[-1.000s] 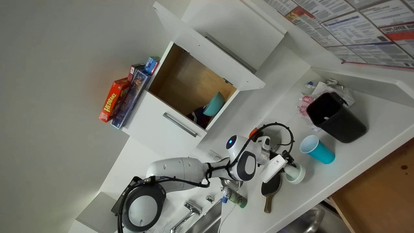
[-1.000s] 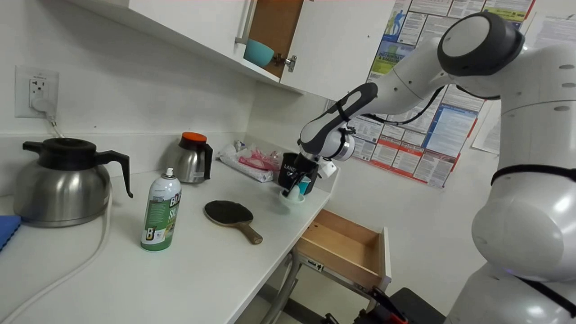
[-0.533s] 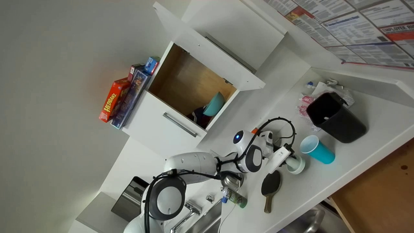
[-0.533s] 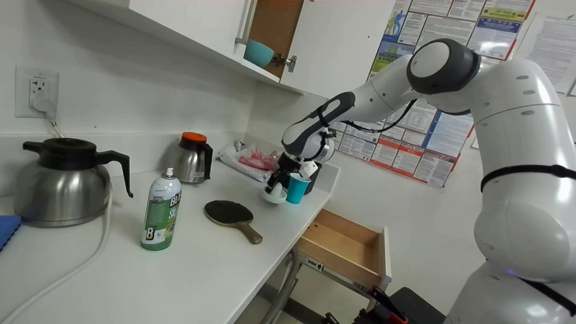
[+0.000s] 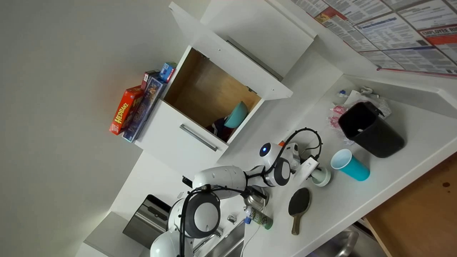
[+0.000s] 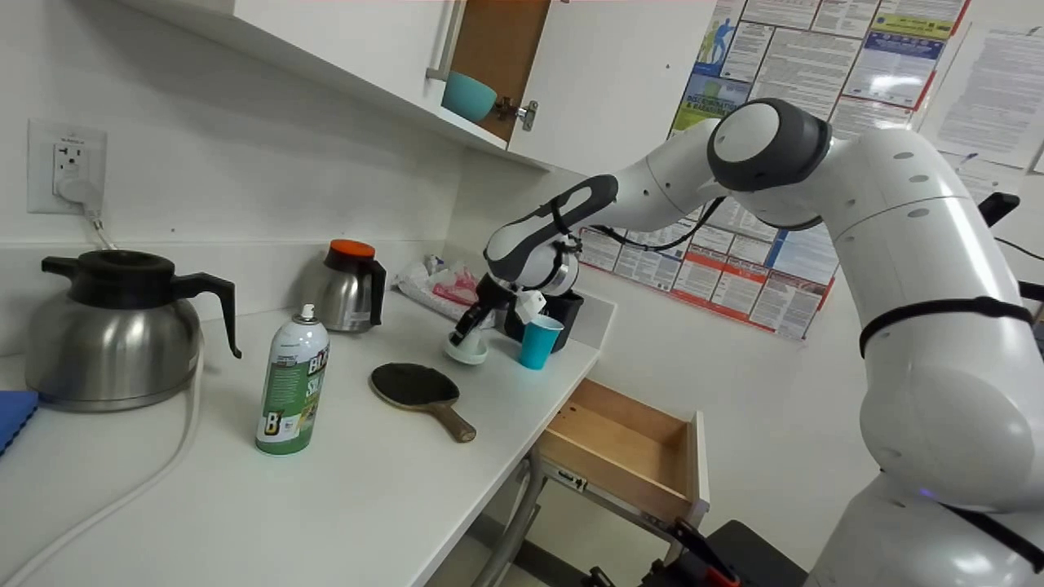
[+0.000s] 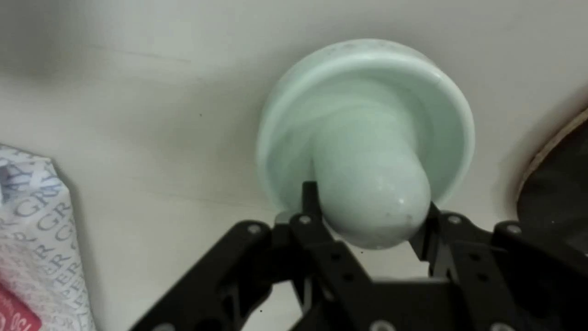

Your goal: Move the object from the drawer to the countertop

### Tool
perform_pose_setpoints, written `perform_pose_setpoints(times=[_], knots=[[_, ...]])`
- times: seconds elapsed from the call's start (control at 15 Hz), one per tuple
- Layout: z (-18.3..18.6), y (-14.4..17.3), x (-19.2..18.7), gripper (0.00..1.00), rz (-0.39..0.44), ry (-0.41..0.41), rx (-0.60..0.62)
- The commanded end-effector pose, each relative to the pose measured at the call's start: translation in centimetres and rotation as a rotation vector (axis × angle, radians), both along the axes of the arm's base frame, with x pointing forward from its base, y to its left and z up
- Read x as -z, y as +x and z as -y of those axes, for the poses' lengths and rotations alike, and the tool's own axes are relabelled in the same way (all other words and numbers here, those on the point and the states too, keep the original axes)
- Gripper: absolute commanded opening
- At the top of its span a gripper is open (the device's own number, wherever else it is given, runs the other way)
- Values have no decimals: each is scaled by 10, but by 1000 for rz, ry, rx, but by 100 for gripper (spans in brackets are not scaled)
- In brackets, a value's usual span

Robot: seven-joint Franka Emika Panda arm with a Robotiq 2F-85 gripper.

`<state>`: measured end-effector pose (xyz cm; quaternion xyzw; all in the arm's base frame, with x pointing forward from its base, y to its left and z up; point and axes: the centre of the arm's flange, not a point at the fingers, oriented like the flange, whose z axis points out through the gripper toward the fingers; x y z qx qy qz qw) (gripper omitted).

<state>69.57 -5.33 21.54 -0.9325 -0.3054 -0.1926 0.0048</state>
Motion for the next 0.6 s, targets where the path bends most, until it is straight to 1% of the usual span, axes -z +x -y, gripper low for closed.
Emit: perform_pose_setpoints(times=[0.0, 0.13, 0.2, 0.27, 0.53], knots=[[-5, 16, 0, 78, 23, -4, -36], [-7, 16, 0, 93, 22, -1, -40], [-8, 14, -1, 99, 20, -6, -32], [-10, 9, -4, 100, 14, -2, -33], [-17, -1, -12, 100, -1, 1, -38]])
